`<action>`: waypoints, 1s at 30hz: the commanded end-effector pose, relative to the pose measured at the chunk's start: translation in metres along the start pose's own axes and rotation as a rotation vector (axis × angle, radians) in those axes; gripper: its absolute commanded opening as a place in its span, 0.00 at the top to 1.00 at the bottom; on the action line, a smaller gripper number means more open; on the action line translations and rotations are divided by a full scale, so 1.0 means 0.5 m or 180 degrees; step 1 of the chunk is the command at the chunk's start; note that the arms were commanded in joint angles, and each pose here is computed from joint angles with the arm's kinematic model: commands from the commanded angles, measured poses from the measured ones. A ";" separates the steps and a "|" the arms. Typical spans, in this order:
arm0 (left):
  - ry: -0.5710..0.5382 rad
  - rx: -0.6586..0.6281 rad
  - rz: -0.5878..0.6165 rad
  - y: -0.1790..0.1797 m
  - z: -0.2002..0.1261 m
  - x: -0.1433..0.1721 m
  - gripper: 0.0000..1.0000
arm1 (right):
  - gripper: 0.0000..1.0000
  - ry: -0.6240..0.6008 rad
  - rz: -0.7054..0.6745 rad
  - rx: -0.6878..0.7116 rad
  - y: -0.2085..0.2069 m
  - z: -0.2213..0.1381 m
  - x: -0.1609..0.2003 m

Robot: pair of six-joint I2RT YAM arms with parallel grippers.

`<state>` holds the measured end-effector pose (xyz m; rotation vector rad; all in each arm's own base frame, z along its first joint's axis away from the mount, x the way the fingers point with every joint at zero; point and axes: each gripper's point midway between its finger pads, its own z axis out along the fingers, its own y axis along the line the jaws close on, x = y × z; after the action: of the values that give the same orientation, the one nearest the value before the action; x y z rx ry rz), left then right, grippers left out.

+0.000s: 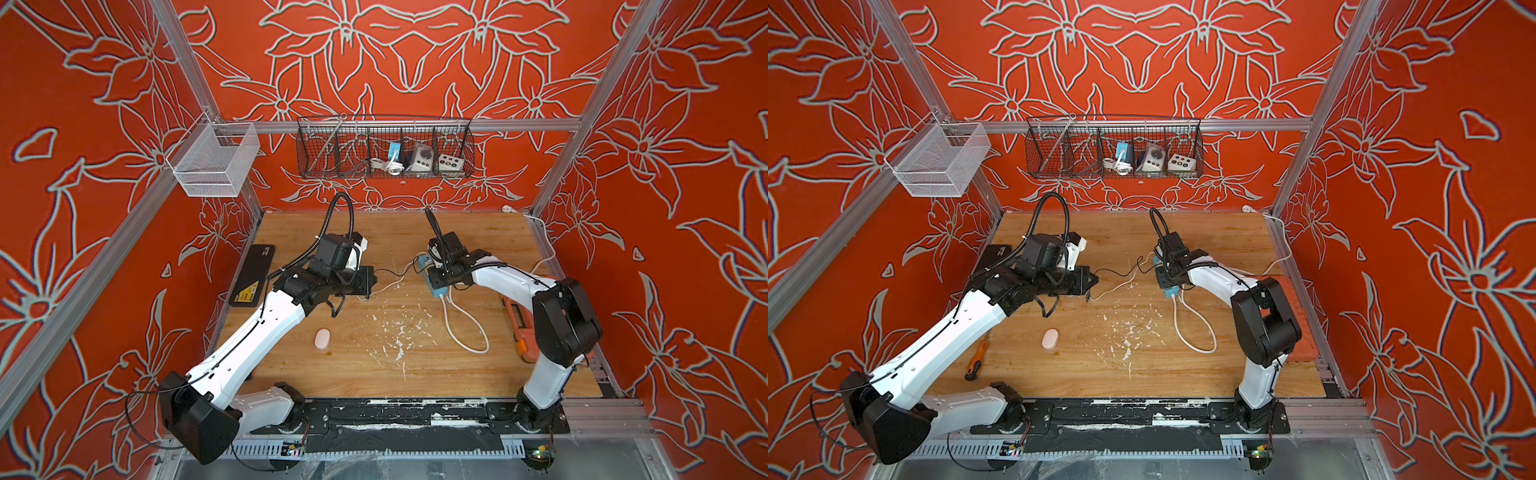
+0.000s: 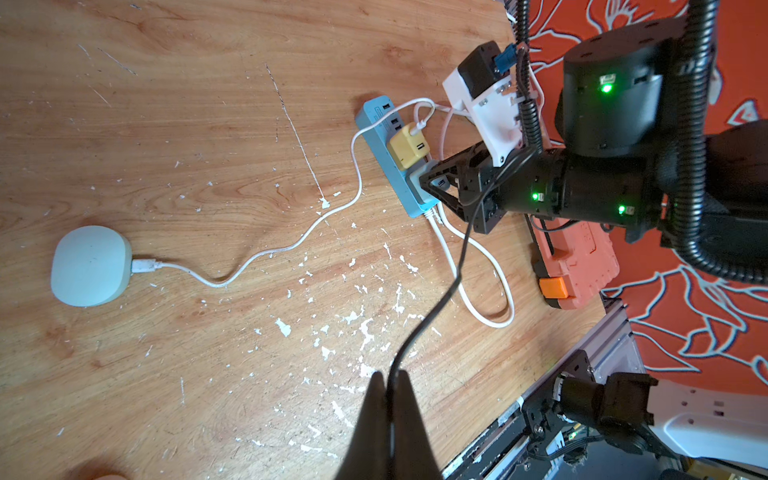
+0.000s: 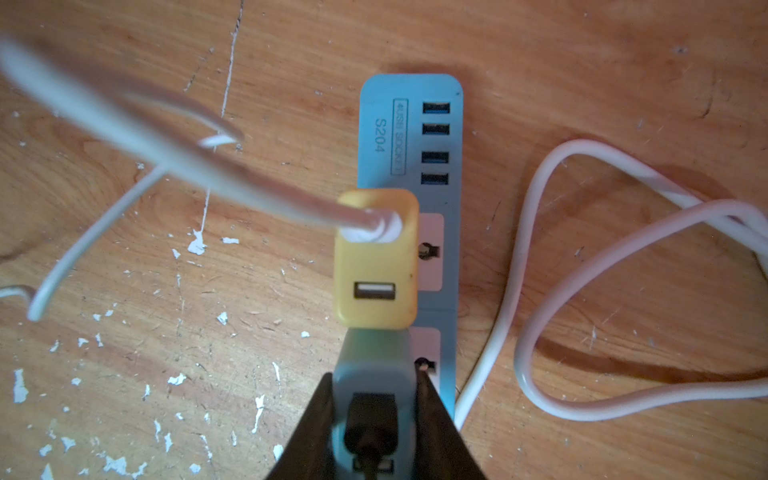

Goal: Charge the bluetooth headset
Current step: Insert the plug into the socket.

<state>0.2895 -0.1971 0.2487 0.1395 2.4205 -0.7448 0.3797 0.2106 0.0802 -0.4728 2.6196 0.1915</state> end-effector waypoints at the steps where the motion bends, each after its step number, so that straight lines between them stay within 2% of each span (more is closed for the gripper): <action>1: -0.0033 0.0029 -0.0023 -0.001 0.000 -0.008 1.00 | 1.00 0.0525 0.0057 0.0180 -0.030 0.055 0.104; 16: -0.0013 0.0026 -0.0046 0.003 0.002 -0.002 1.00 | 1.00 0.0617 0.0080 0.0260 -0.040 0.066 0.131; 22: 0.0007 0.0024 -0.0062 0.005 0.004 0.002 1.00 | 1.00 0.0484 0.0101 0.0243 -0.038 0.038 0.105; 26: 0.0043 0.0044 -0.0075 0.004 0.009 0.006 1.00 | 0.86 0.0373 0.0101 0.0225 -0.034 0.014 0.078; 30: 0.0109 0.0038 -0.0090 0.006 0.014 0.014 1.00 | 0.76 0.0253 0.0101 0.0207 -0.031 -0.008 0.052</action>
<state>0.2880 -0.1975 0.2442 0.1275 2.4372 -0.7625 0.3781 0.2089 0.0816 -0.4437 2.6084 0.1981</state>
